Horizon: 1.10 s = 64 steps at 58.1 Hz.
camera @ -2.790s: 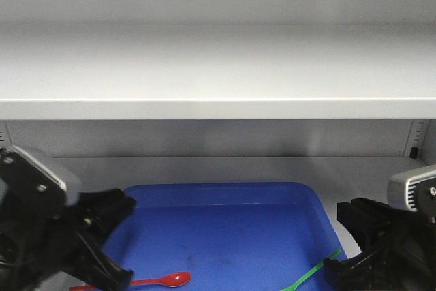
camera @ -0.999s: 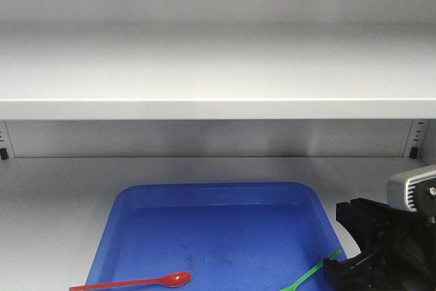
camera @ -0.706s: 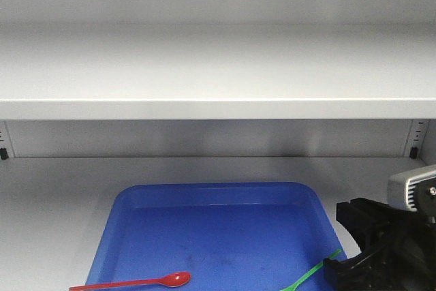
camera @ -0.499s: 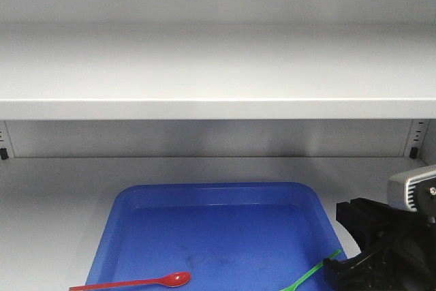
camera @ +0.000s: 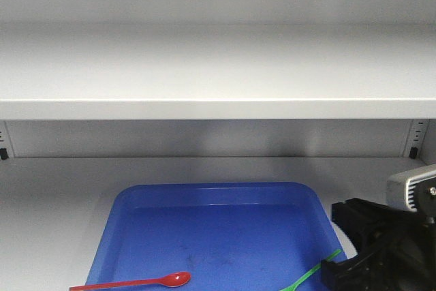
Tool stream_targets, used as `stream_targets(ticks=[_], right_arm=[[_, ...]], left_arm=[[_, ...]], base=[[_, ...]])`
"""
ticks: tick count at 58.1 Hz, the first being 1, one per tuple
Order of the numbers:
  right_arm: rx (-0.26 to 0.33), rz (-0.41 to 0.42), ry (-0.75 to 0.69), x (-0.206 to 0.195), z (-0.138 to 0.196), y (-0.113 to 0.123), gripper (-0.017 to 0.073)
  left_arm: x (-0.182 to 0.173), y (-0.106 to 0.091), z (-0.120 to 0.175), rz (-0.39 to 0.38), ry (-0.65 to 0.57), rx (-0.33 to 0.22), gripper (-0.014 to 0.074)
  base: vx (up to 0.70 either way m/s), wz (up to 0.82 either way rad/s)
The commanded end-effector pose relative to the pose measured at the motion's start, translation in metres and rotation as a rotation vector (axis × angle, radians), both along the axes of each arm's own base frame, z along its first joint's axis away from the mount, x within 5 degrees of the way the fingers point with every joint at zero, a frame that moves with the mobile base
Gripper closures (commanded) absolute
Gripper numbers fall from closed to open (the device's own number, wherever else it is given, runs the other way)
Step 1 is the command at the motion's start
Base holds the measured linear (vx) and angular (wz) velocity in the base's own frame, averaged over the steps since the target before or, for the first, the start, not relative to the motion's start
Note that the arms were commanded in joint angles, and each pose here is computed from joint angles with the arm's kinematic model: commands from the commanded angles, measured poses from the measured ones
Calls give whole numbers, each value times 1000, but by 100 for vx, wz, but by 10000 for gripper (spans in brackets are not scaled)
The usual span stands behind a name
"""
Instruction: Sort red and green spoons into left cabinet
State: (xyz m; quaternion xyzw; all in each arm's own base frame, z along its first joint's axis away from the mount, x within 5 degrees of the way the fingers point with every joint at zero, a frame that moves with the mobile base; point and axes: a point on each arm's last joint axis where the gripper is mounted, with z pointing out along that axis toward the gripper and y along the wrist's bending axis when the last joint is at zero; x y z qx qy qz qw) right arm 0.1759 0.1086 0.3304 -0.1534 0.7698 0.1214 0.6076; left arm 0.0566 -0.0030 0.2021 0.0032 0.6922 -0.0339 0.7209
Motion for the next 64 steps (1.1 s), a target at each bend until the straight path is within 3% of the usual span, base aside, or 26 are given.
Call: stream_targets(ticks=[1,6,10,18,19,20,21,26,35,48,64], right_arm=[[23,172,-69,-7,15,13,566],[-25,290,-117,-12,17,21,566],[-45,333,-131,-14,17,24,566],[-14,306,-100,-13,16,22,566],[-39,305,-116,-13,16,22,566],[-7,286,-104,-12,16,21,566],[-33,292,-119,-12,16,21,566],[-20,265,-132,-9,18,18,566],[56,139,-70,4,17,-2,566],[1,-26,-88,12,18,-37,566],[87,-206,-257,-35,-14,-82,566]], left_arm=[[-1,1,2,6,-78,-21,594],[-1,1,2,6,-78,-21,594],[-1,1,2,6,-78,-21,594],[-1,1,2,6,-78,-21,594],[-1,1,2,6,-78,-21,594],[-1,1,2,6,-78,-21,594],[-1,1,2,6,-78,-21,594],[-1,1,2,6,-78,-21,594],[-1,1,2,6,-78,-21,594],[-1,1,2,6,-78,-21,594],[-1,1,2,6,-78,-21,594]], base=[[0,0],[0,0],[0,0],[0,0],[0,0],[0,0],[0,0],[0,0],[0,0],[0,0],[0,0]])
